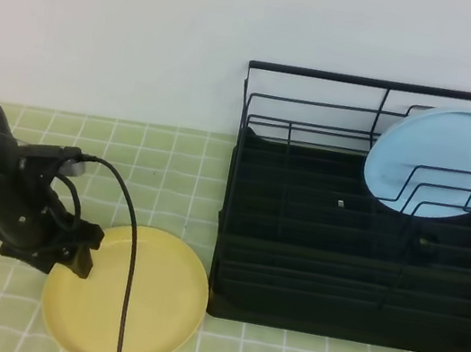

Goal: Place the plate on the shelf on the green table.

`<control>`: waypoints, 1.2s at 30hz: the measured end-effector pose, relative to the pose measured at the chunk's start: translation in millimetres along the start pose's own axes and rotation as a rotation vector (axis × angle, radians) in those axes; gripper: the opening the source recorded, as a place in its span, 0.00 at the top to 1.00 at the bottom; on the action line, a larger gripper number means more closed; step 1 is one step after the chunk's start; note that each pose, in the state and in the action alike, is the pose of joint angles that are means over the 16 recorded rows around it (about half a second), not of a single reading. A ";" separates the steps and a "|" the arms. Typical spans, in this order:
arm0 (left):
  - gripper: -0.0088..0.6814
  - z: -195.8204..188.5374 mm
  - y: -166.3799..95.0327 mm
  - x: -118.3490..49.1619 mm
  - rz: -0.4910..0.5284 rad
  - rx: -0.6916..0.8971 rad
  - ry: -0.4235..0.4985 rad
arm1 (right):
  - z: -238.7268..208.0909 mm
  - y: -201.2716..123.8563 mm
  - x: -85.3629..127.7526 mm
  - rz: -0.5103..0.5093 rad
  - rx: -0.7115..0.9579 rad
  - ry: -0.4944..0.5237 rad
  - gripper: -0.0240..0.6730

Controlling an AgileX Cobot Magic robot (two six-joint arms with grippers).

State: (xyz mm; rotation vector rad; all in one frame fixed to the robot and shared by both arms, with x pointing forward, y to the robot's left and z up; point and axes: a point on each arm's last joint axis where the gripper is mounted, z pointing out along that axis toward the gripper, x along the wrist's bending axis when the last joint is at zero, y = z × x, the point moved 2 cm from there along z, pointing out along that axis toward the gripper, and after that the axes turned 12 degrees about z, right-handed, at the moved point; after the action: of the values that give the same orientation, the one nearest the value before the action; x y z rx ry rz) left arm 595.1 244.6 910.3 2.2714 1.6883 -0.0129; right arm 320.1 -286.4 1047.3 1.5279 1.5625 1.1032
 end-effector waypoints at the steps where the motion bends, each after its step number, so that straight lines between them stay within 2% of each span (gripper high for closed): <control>1: 0.45 -1.1 1.0 0.0 -0.001 0.002 0.001 | 0.0 0.0 0.0 0.000 0.000 0.000 0.97; 5: 0.39 -5.6 4.8 0.0 -0.007 0.015 0.003 | 0.0 0.3 0.0 0.000 -0.002 0.000 0.97; 10: 0.42 -10.9 8.9 0.5 -0.016 0.030 0.010 | 0.0 1.0 -0.1 0.000 -0.009 -0.001 0.97; 29: 0.67 -5.3 8.0 2.2 0.001 0.064 0.008 | -0.1 5.3 -0.5 0.000 -0.048 -0.005 0.97; 36: 0.81 -3.2 7.6 2.7 0.013 0.070 0.007 | -0.1 5.5 -0.5 0.000 -0.050 -0.005 0.97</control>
State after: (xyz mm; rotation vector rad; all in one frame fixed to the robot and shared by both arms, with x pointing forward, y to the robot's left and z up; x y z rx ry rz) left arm 602.5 246.0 914.6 2.3348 1.7018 -0.0624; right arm 322.3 -287.2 1052.3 1.4966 1.5209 1.1293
